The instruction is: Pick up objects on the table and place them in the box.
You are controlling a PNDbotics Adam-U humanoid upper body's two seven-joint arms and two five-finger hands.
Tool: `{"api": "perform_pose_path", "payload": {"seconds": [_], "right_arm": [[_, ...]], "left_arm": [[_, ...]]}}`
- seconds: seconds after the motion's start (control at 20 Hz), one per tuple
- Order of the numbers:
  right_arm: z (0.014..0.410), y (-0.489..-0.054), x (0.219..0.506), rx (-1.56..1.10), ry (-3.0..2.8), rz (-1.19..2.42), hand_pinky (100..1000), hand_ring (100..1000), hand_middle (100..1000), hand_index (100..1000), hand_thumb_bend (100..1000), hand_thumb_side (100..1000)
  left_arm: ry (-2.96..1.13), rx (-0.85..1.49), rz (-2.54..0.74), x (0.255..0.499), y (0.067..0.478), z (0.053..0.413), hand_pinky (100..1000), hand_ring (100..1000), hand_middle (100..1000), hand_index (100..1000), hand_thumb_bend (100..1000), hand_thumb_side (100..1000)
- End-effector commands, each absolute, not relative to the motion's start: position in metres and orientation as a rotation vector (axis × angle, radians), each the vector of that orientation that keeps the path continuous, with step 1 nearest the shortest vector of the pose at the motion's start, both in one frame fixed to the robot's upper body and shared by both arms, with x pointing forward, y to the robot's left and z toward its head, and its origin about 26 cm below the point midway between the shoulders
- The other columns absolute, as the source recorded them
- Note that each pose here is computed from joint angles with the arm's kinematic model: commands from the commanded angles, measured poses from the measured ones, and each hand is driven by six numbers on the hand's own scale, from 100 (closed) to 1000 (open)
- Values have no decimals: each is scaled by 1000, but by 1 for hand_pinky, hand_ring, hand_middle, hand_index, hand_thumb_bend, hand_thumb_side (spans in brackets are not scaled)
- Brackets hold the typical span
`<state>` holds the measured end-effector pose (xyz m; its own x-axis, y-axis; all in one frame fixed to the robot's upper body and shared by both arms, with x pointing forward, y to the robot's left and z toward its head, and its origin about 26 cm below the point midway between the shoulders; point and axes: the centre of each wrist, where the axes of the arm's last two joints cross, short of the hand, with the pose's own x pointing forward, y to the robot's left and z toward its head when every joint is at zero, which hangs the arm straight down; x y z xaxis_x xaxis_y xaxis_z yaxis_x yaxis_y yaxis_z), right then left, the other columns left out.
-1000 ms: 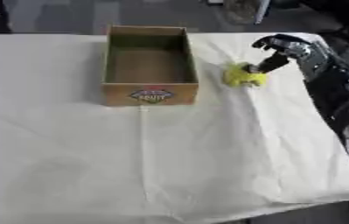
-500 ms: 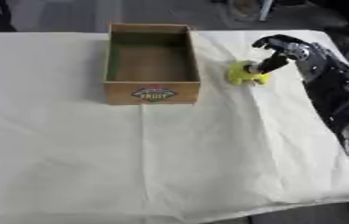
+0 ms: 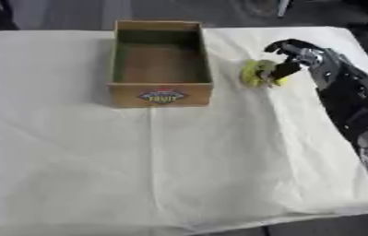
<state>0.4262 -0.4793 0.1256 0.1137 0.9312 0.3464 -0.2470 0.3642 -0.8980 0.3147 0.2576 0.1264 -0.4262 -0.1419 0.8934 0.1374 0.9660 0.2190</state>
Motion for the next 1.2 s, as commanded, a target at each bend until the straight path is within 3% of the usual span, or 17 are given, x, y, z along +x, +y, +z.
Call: {"api": "perform_pose_path", "payload": {"seconds": [0.05,0.4,0.6,0.65,0.7,0.8,0.85,0.9,1.0,1.2], "right_arm": [[138,-488,424,-830,-1124,993,806,938,888,912,340,364],[127,-486,422,-838,-1106,975,719,839,822,872,258,351],[124,-485,422,-846,-1105,965,553,684,703,802,204,325],[123,-485,422,-853,-1109,961,456,559,594,738,176,318],[123,-485,422,-863,-1114,956,448,548,583,730,179,315],[124,-484,422,-898,-1131,942,348,453,487,645,143,305],[124,-484,422,-920,-1142,933,276,394,430,575,100,356],[126,-484,423,-947,-1159,921,267,387,419,566,101,292],[132,-482,425,-1003,-1208,901,204,335,361,505,100,273],[153,-471,434,-1069,-1310,907,177,317,341,488,100,259]], "left_arm": [[-2026,12,-327,315,258,138,616,775,583,739,324,596],[-2027,12,-325,315,258,138,617,775,582,739,326,596],[-2027,11,-324,315,258,138,617,775,582,739,326,596],[-2027,11,-324,315,258,138,617,775,582,739,326,596],[-2026,11,-324,315,258,138,617,775,582,739,326,596],[-2025,11,-324,315,258,138,617,775,582,739,327,595],[-2025,11,-323,315,258,138,617,774,582,739,327,595],[-2024,12,-323,315,258,138,617,774,582,739,327,594],[-2022,14,-322,315,259,137,617,774,582,739,328,594],[-2017,13,-321,315,260,136,617,774,582,739,330,592]]}}
